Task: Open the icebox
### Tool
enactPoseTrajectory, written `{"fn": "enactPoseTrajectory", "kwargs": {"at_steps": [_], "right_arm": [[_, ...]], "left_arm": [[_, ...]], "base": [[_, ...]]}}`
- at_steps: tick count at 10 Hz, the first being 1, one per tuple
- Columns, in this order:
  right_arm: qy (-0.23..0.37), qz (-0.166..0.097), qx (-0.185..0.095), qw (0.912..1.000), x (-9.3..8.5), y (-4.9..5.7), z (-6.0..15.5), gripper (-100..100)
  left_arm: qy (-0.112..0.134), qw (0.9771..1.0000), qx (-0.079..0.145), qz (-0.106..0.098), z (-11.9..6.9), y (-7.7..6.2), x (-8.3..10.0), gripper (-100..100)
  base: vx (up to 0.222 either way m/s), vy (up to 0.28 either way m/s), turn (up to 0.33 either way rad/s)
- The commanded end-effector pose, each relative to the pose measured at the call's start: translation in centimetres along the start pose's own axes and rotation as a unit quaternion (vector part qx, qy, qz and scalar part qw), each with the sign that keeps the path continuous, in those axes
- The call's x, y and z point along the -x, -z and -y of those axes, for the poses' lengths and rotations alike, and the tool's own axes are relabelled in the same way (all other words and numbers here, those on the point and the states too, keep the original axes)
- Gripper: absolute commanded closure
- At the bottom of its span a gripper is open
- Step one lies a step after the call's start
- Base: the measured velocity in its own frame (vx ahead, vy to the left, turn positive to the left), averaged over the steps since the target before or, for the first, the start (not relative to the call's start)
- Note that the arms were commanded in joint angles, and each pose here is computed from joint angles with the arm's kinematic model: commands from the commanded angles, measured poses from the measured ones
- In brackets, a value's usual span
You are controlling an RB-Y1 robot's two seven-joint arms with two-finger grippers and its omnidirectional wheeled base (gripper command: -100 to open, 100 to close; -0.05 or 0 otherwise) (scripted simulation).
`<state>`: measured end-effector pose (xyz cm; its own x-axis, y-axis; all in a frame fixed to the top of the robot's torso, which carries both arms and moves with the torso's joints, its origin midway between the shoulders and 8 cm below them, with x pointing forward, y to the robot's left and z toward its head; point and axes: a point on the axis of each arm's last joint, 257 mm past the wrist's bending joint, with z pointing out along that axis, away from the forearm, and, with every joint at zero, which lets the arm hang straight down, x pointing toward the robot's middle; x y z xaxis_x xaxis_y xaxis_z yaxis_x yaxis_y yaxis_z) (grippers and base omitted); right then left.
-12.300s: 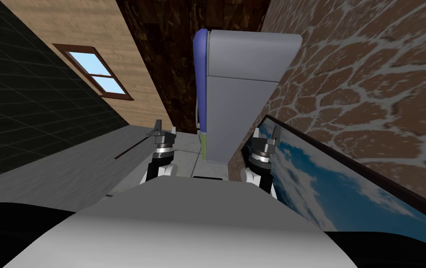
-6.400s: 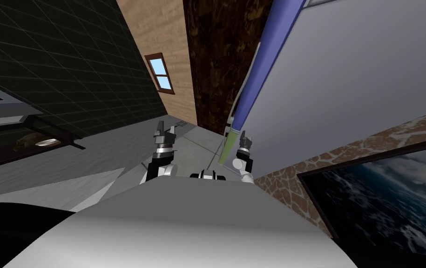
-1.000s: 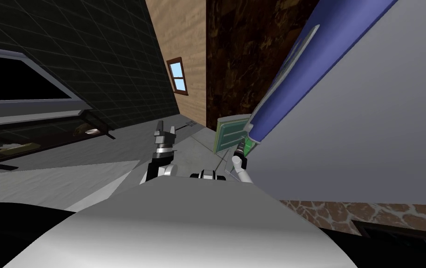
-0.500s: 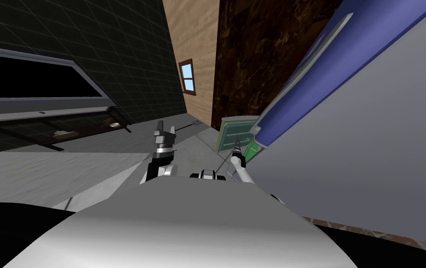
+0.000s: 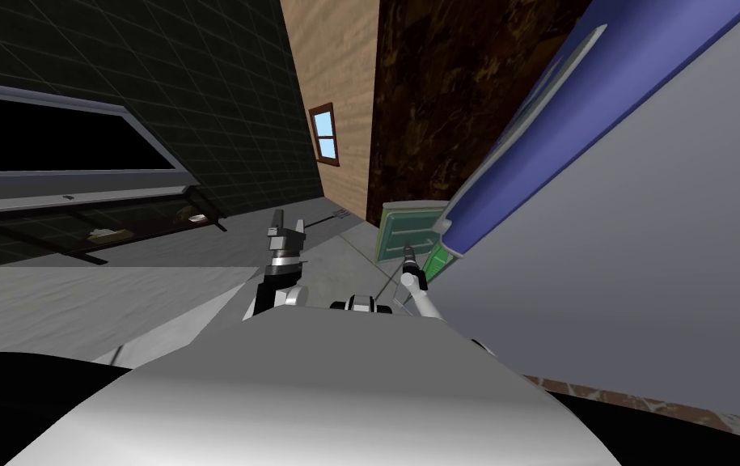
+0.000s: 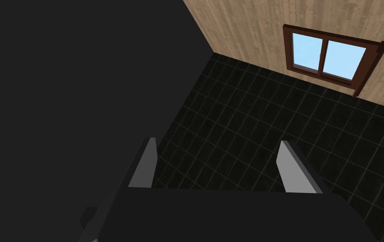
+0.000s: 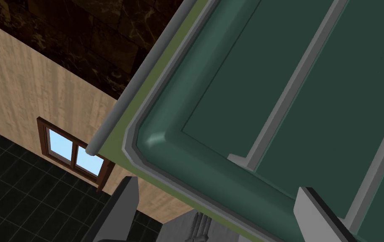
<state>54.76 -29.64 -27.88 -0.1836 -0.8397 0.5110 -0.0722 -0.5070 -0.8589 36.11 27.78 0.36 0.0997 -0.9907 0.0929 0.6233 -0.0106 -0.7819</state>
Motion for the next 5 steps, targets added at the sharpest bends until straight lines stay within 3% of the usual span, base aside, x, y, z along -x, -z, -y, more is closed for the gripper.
{"fn": "enactPoseTrajectory", "kwargs": {"at_steps": [1,2,3,5], "right_arm": [[0.031,0.0,0.0,0.9995,0.0,0.0,0.1,-100],[0.024,0.0,0.0,0.9997,0.0,0.0,0.1,-100],[0.027,0.0,0.0,0.9996,0.0,0.0,0.1,100],[0.027,-0.015,0.008,0.9995,-1.0,-0.4,-0.3,100]], "left_arm": [[0.0,1.0,0.0,0.0,0.0,0.0,0.0,0],[0.0,1.0,0.0,0.0,0.0,0.0,0.0,0],[0.0,1.0,0.0,0.0,0.0,0.0,0.0,0],[0.0,1.0,0.0,0.0,0.0,0.0,0.0,0]], "base": [[0.0,0.0,0.0],[0.0,0.0,0.0],[0.0,0.0,0.0],[0.12,0.116,-0.064]]}}
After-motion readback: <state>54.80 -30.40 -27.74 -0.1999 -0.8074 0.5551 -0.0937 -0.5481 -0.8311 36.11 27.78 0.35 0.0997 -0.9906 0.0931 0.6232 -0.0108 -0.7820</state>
